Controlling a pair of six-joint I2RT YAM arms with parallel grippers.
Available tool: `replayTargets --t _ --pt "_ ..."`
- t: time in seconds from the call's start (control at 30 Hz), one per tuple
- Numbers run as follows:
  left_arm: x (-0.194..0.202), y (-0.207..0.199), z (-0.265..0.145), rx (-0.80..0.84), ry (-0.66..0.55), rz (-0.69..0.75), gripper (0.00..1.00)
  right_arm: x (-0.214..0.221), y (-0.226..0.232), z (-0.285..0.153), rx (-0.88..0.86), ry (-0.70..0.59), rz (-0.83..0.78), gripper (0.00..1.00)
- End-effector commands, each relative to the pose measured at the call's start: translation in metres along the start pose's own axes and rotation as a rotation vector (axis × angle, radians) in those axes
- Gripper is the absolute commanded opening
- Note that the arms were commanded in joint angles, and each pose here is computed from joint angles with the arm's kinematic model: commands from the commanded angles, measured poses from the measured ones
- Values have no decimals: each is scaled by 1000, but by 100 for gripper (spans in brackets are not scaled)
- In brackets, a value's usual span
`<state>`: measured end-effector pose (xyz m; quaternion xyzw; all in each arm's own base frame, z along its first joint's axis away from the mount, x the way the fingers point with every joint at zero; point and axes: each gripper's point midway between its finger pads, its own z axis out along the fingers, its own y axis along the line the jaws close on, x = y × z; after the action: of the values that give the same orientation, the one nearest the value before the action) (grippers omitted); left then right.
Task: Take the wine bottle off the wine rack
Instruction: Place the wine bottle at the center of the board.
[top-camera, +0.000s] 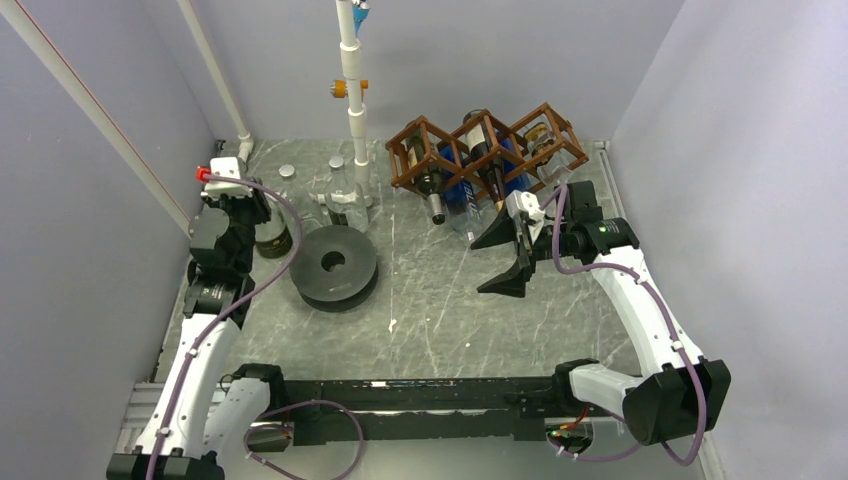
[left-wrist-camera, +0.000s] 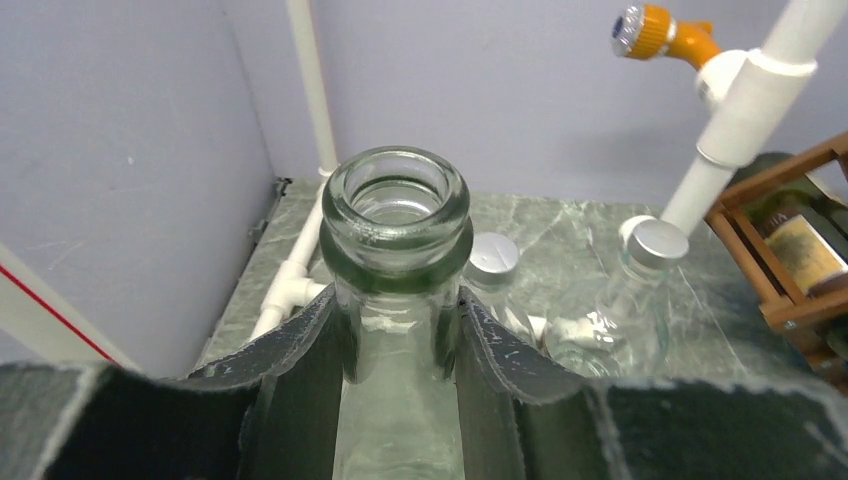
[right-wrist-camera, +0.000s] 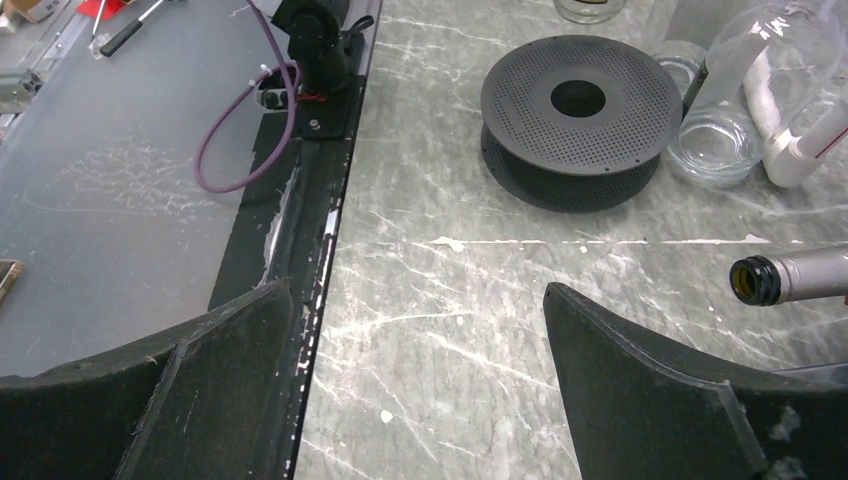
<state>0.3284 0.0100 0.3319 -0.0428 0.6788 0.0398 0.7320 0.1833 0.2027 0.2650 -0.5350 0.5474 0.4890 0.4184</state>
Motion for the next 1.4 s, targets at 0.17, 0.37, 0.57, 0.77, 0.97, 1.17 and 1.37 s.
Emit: replayTargets --t 0.17,0.37,0.57,0.77,0.97,1.17,1.37 --pt "-100 28 7 -114 -348 -56 0 -1 0 2 -11 -1 -29 100" --pt "-94 40 22 -162 -339 -58 0 -1 0 2 -10 2 -32 100" --pt "-87 54 37 -201 -335 -62 0 0 0 2 -9 4 -31 100" --pt "-72 66 52 -220 -320 -84 0 1 -1 2 -9 5 -31 100" --pt "-63 70 68 -212 -305 -97 0 2 -2 2 -8 8 -26 100" --pt "-55 71 82 -201 -289 -105 0 3 -3 2 -7 11 -24 100" --pt "-43 68 93 -181 -265 -108 0 4 -4 2 -5 14 -20 100"
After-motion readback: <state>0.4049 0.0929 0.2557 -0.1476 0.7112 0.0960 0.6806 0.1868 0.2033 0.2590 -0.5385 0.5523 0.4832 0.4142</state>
